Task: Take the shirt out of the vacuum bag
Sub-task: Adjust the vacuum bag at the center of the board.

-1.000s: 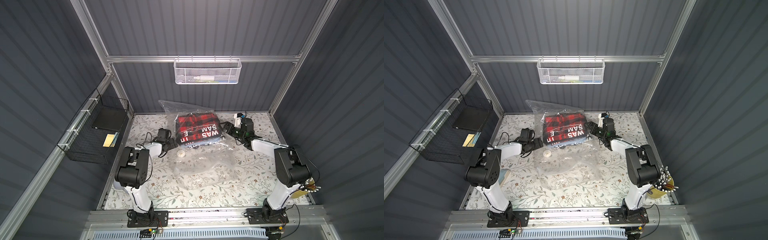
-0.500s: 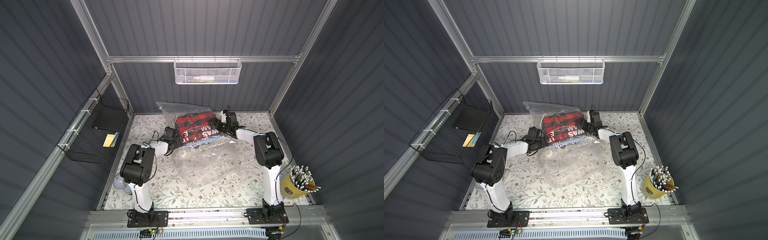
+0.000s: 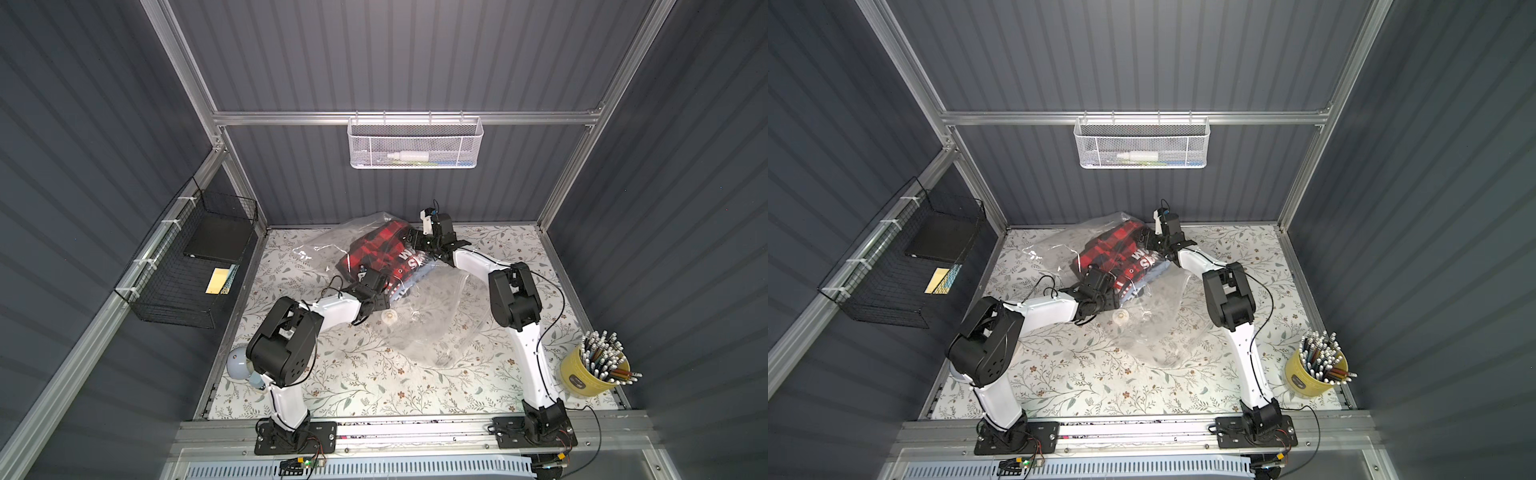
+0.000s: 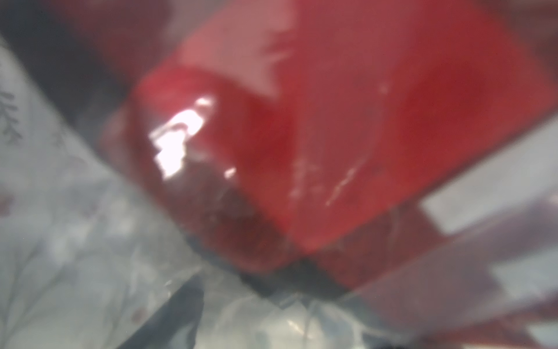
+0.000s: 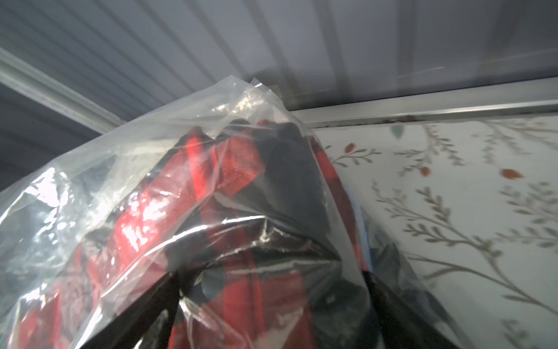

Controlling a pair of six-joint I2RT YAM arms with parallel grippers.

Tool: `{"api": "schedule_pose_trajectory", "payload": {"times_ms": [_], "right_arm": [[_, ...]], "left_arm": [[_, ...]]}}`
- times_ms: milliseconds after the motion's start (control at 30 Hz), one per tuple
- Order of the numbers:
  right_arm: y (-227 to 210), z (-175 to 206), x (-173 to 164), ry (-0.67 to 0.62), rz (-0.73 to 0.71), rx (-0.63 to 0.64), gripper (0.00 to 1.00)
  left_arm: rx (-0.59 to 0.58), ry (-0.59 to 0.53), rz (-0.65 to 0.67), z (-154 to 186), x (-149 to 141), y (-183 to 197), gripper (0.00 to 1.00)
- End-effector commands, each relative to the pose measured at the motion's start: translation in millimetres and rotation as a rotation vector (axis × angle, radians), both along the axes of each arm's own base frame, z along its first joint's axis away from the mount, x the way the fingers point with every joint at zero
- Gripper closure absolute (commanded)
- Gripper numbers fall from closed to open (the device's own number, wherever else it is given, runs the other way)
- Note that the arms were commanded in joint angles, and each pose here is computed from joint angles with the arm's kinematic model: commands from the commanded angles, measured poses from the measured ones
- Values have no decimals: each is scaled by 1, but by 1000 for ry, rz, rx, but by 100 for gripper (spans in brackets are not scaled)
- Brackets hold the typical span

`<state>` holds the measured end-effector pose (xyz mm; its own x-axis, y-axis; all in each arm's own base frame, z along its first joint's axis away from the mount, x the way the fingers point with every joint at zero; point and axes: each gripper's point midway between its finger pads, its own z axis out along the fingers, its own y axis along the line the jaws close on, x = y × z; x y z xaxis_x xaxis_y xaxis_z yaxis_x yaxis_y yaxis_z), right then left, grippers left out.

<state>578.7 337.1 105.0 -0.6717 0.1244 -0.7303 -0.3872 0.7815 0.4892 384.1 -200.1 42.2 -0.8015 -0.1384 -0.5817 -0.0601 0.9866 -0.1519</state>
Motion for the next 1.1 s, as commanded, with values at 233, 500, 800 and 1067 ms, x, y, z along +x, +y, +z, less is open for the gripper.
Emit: {"api": "schedule_pose_trajectory", "payload": {"times_ms": [233, 500, 800, 1067], "right_arm": [[80, -7, -74, 68, 228, -28, 3], [18, 64, -41, -62, 35, -74, 1], [-58, 156, -34, -169, -103, 18, 1], [-106, 199, -68, -270, -262, -9, 1]], "left_arm": [[-30, -161, 72, 54, -9, 4, 0], [-41, -354, 43, 103, -4, 11, 0], [-11, -324, 27, 131, -2, 7, 0], [-21, -446, -3, 172, -19, -1, 0]]}}
